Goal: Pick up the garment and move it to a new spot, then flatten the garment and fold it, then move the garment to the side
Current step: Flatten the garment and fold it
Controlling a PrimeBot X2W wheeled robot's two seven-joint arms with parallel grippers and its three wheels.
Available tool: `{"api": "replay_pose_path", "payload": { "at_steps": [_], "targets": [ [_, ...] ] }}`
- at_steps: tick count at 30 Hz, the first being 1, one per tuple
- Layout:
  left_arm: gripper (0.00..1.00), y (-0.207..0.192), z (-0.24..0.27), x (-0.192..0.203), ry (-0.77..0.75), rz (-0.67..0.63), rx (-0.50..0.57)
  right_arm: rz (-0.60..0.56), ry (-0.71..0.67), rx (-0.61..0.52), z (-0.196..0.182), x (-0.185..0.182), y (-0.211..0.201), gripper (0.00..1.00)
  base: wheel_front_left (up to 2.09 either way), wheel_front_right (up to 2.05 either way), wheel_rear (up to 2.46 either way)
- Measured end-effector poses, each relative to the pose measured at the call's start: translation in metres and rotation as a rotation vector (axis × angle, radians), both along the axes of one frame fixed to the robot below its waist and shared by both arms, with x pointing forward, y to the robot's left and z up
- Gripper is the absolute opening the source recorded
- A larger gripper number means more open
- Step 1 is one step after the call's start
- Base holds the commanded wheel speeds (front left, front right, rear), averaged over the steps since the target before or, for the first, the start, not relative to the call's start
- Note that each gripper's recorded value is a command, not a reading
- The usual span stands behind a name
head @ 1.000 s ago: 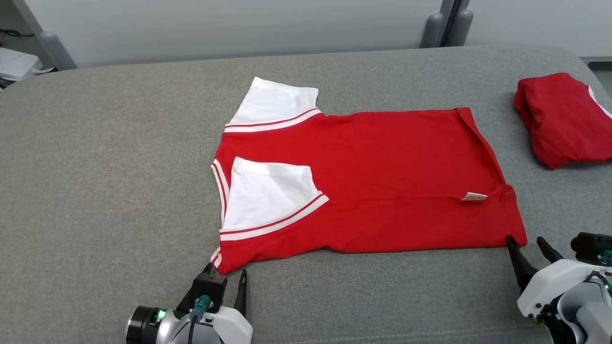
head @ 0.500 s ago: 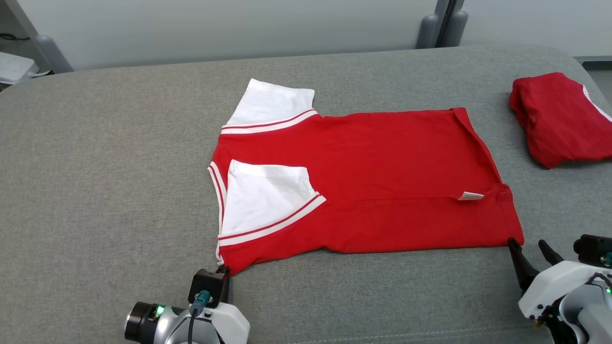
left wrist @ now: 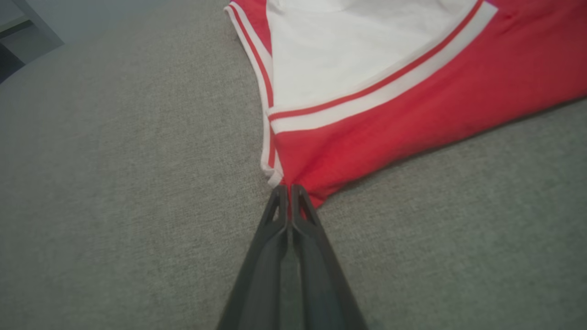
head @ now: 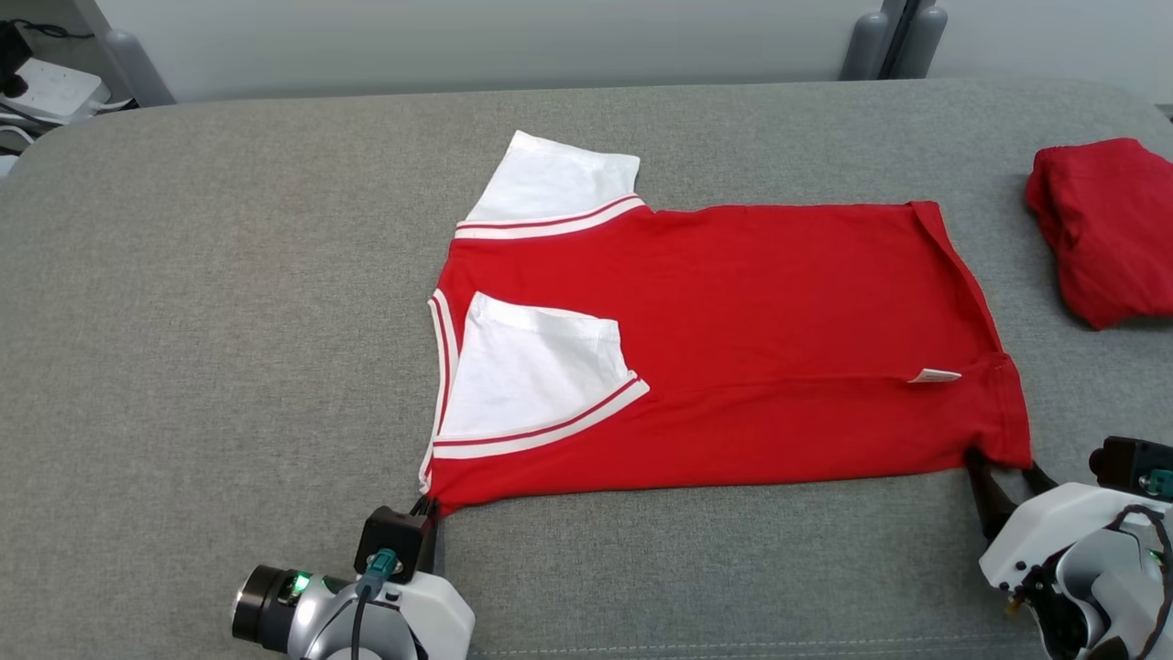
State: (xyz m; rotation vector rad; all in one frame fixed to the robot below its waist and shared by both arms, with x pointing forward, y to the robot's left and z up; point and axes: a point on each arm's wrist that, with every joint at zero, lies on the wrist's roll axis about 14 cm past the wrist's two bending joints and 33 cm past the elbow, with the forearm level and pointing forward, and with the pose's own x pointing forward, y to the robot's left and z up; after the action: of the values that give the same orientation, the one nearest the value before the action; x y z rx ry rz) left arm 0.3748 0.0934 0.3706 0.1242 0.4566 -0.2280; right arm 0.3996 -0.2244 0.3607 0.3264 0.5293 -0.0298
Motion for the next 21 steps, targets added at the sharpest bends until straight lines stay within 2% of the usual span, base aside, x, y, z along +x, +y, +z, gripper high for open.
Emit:
{"api": "replay_pose_path", "payload": {
  "at_steps": [1, 2, 3, 4, 5, 6, 13, 21],
  "targets": [
    [0.0, 0.0, 0.0, 0.0, 0.003, -0.001, 0.001, -0.003, 0.002, 0.002, 0.0, 0.001, 0.0, 0.96, 0.0, 0.0, 0.0],
    [0.0, 0.0, 0.0, 0.0, 0.005, -0.002, 0.002, -0.006, 0.003, 0.002, 0.0, 0.002, 0.0, 0.73, 0.0, 0.0, 0.0],
    [0.0, 0.0, 0.0, 0.001, 0.003, -0.004, 0.001, -0.006, 0.009, 0.003, 0.0, 0.003, -0.001, 0.44, 0.0, 0.0, 0.0],
    [0.0, 0.0, 0.001, 0.001, 0.003, -0.005, 0.002, -0.007, 0.012, 0.003, 0.0, 0.003, -0.001, 0.33, 0.0, 0.0, 0.0],
    [0.0, 0.001, 0.001, 0.001, 0.005, -0.006, 0.005, -0.01, 0.014, 0.002, -0.001, 0.004, -0.002, 0.06, 0.0, 0.0, 0.0],
    [0.0, 0.001, 0.001, 0.001, 0.003, -0.008, 0.005, -0.011, 0.015, 0.002, -0.001, 0.004, -0.002, 0.0, 0.0, 0.0, 0.0],
    [0.0, -0.001, 0.01, 0.003, -0.017, -0.011, -0.003, -0.01, 0.013, 0.012, 0.001, 0.001, -0.001, 0.0, 0.0, 0.0, 0.0],
    [0.0, -0.006, 0.017, -0.015, -0.001, -0.007, -0.028, 0.004, 0.022, 0.015, -0.004, -0.025, -0.006, 0.0, 0.0, 0.0, 0.0]
  ]
}}
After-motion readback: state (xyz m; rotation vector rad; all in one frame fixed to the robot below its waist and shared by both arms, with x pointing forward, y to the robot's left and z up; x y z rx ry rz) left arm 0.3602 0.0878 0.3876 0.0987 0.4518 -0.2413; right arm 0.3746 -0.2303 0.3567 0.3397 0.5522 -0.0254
